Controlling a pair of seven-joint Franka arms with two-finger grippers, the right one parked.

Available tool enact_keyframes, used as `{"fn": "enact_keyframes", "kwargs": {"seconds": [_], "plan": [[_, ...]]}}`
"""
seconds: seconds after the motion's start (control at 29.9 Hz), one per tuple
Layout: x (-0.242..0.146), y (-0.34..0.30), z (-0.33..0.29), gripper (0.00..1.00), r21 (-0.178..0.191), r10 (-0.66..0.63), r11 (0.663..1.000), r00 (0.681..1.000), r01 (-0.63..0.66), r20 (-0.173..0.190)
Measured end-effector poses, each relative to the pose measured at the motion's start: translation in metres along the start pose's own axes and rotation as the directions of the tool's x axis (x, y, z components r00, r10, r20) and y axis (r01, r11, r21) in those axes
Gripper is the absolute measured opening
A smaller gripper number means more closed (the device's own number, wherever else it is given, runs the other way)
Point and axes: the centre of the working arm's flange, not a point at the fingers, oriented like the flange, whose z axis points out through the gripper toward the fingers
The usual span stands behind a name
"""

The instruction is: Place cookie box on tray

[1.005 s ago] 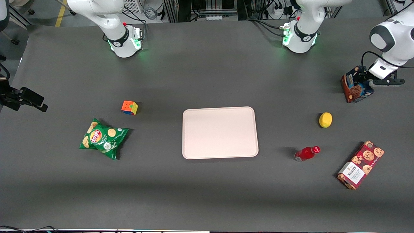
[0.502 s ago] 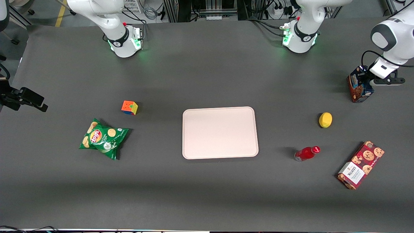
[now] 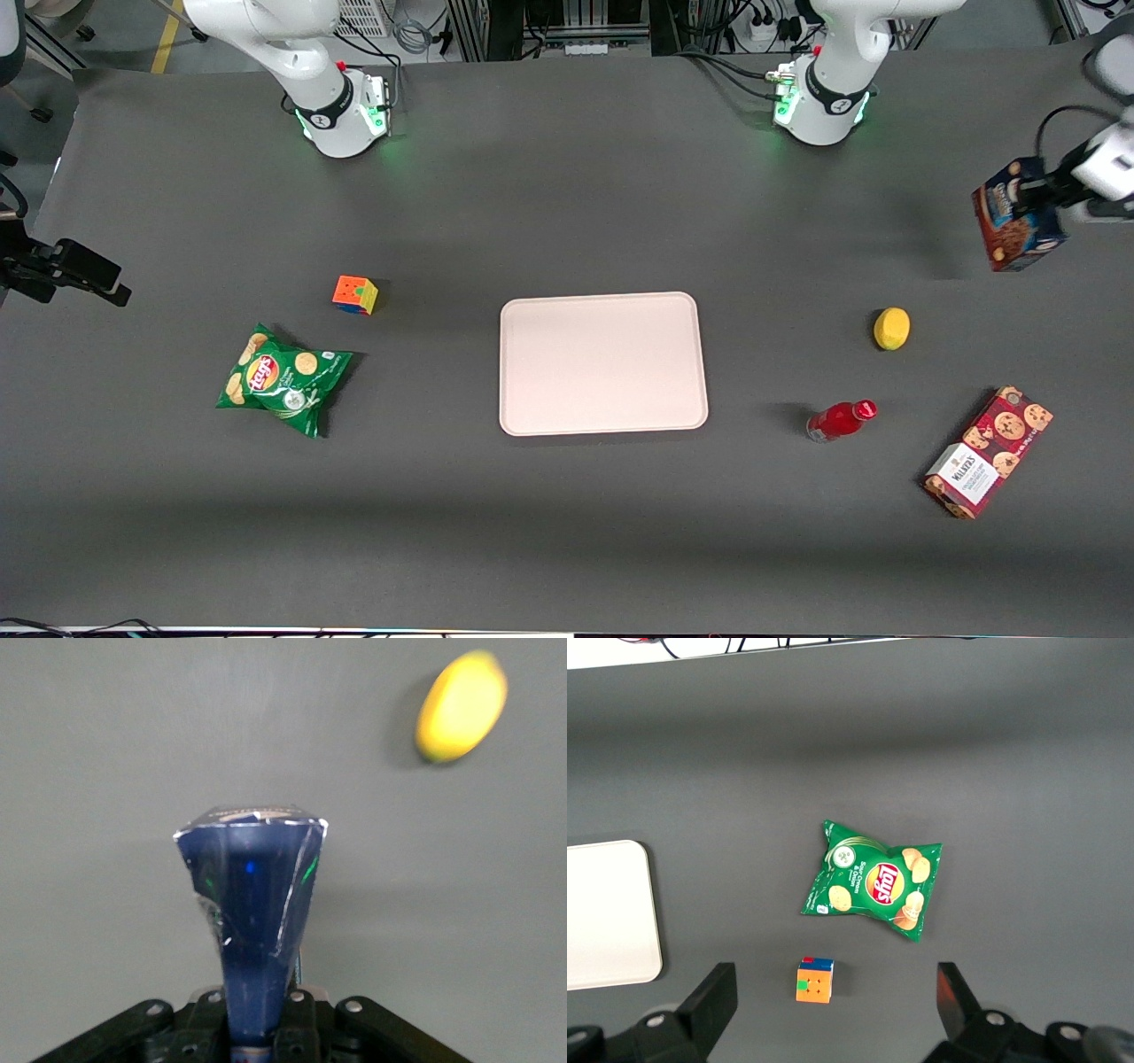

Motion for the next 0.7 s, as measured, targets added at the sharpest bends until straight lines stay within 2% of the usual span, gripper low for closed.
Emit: {"fn": "enact_keyframes", "kwargs": {"seconds": [0.2, 0.37, 0.54, 0.7], "plan": [[0.017, 0.041, -0.075, 0.17, 0.037, -0.02, 0.999, 1.0, 0.019, 0.01], [0.028, 0.104, -0.115, 0.17, 0.082, -0.051, 0.995, 0.999, 0.05, 0.017], [0.036, 0.195, -0.139, 0.17, 0.084, -0.083, 0.993, 0.996, 0.082, 0.011], [0.043, 0.285, -0.133, 0.17, 0.099, -0.095, 0.991, 0.995, 0.093, 0.013]]}}
